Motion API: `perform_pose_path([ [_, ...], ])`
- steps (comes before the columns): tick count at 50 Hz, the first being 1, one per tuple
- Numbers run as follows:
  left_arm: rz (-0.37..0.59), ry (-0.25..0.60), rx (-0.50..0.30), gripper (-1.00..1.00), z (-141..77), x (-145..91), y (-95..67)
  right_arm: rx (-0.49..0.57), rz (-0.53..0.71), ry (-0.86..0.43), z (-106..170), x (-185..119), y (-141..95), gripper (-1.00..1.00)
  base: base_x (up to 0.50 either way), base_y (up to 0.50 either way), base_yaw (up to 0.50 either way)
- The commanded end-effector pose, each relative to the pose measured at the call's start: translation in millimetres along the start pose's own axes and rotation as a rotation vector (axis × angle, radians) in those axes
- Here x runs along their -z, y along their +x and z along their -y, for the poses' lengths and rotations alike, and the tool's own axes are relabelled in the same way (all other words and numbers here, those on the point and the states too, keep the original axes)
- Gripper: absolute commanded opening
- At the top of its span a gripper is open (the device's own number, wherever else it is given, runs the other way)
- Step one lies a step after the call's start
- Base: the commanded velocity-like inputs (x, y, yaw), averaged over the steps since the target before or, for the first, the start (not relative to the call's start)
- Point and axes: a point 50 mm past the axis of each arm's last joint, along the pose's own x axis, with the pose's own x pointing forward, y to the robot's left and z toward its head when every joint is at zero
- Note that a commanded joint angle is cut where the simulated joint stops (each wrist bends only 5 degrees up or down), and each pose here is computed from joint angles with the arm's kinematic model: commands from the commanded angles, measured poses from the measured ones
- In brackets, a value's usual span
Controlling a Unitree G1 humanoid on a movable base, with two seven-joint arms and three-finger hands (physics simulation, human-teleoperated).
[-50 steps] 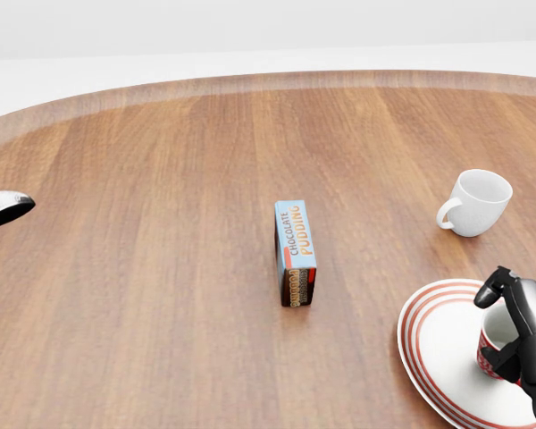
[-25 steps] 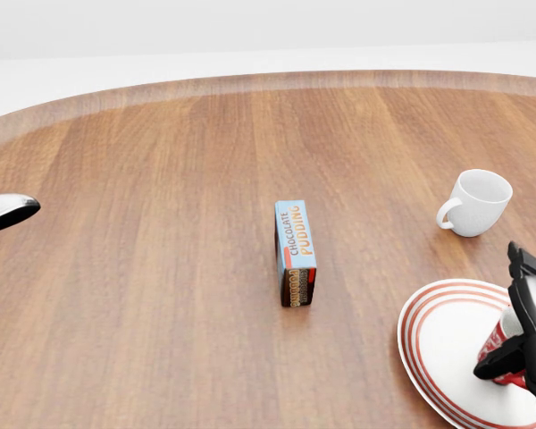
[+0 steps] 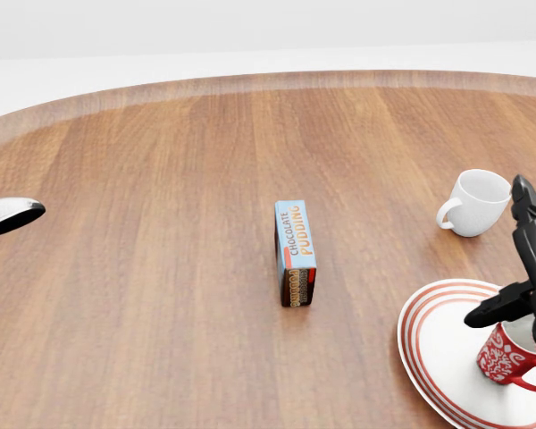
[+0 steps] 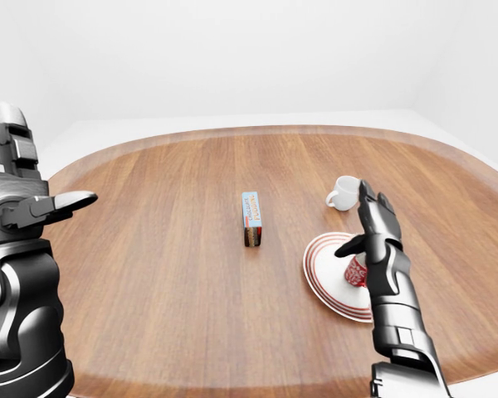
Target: Pick up the red mug and put it on the plate
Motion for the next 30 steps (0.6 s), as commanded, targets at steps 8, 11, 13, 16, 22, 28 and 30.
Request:
perform_pose_path([
  [8, 0.01, -0.008, -0.002, 0.96, 1, -2, 2.1, -0.104, 0.559, 0.656, 45, -104, -30, 1.0, 0.0, 0.0, 0.0],
  [11, -0.005, 0.0, -0.003, 0.95, 0, 1, 0.8, -0.13, 0.66, 0.729, 47, -123, -39, 1.0, 0.0, 0.0, 0.0],
  [13, -0.002, -0.001, -0.004, 0.95, -1, 1, 0.7, -0.139, 0.704, 0.756, 50, -130, -44, 1.0, 0.0, 0.0, 0.0],
  [16, 0.0, -0.002, -0.004, 0.96, 0, 0, 1.6, -0.143, 0.736, 0.762, 51, -139, -46, 1.0, 0.0, 0.0, 0.0],
  [22, -0.002, -0.001, -0.001, 0.96, 0, 1, 1.0, -0.173, 0.737, 0.743, 41, -145, -47, 1.0, 0.0, 0.0, 0.0],
  [28, -0.01, 0.005, -0.004, 0.96, -1, 3, 0.0, -0.198, 0.775, 0.741, 36, -158, -53, 1.0, 0.0, 0.0, 0.0],
  [30, -0.013, 0.006, -0.004, 0.95, -1, 3, -0.2, -0.198, 0.803, 0.749, 36, -166, -57, 1.0, 0.0, 0.0, 0.0],
])
